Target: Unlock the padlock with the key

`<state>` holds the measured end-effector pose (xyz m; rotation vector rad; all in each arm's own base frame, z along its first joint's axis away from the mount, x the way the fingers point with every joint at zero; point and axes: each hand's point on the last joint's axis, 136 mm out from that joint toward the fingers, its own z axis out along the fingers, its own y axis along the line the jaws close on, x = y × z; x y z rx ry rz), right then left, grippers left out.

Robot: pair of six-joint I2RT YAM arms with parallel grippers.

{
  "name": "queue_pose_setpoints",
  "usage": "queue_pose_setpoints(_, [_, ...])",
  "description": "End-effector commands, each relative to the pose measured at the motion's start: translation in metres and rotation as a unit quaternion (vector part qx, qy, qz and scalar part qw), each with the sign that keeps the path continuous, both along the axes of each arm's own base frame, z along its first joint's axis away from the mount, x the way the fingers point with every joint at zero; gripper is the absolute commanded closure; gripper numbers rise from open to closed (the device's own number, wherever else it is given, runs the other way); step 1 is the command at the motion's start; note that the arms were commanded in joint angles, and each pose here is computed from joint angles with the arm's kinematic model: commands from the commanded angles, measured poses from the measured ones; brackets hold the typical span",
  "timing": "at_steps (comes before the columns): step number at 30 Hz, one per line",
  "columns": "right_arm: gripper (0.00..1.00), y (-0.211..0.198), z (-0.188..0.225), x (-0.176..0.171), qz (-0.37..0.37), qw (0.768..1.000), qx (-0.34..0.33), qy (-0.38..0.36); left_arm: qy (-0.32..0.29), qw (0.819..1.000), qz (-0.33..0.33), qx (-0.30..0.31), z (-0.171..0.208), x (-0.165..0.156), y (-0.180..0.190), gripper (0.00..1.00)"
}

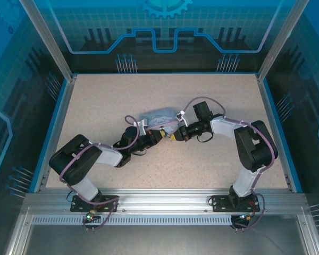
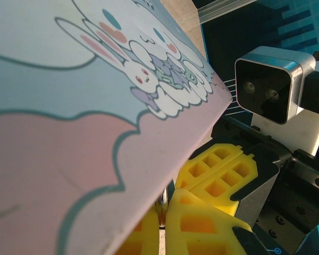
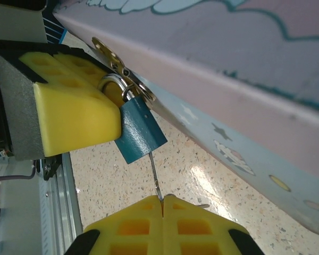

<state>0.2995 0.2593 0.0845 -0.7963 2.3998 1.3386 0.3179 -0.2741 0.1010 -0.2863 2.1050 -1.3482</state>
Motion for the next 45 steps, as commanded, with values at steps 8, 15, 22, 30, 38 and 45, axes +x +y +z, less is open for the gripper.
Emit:
queue_pose_setpoints(8, [0.99, 0.0, 0.02, 0.012, -0.033, 0.996, 0.087, 0.009, -0.035, 0.999, -0.025, -0.024, 0.022, -0.003, -0.009, 1.0])
queue_pose_setpoints(15, [0.99, -0.002, 0.024, 0.008, -0.042, 0.992, 0.119, 0.029, -0.042, 0.998, -0.028, -0.034, 0.03, -0.001, -0.013, 1.0])
queue_pose_setpoints(22, [0.99, -0.005, 0.023, 0.005, -0.042, 0.992, 0.113, 0.029, -0.042, 0.998, -0.018, -0.037, 0.03, 0.0, -0.011, 1.0])
queue_pose_setpoints(30, [0.99, -0.025, 0.015, -0.012, -0.025, 0.993, 0.111, 0.038, -0.049, 0.997, -0.02, -0.058, 0.042, 0.002, -0.008, 1.0])
queue_pose_setpoints(38, [1.0, -0.023, 0.019, -0.02, -0.002, 0.992, 0.12, 0.035, -0.048, 0.997, -0.028, -0.051, 0.046, 0.0, -0.008, 1.0])
queue_pose_setpoints(45, [1.0, -0.015, 0.013, -0.016, -0.005, 0.994, 0.107, 0.034, -0.051, 0.997, -0.031, -0.051, 0.049, 0.001, -0.009, 1.0])
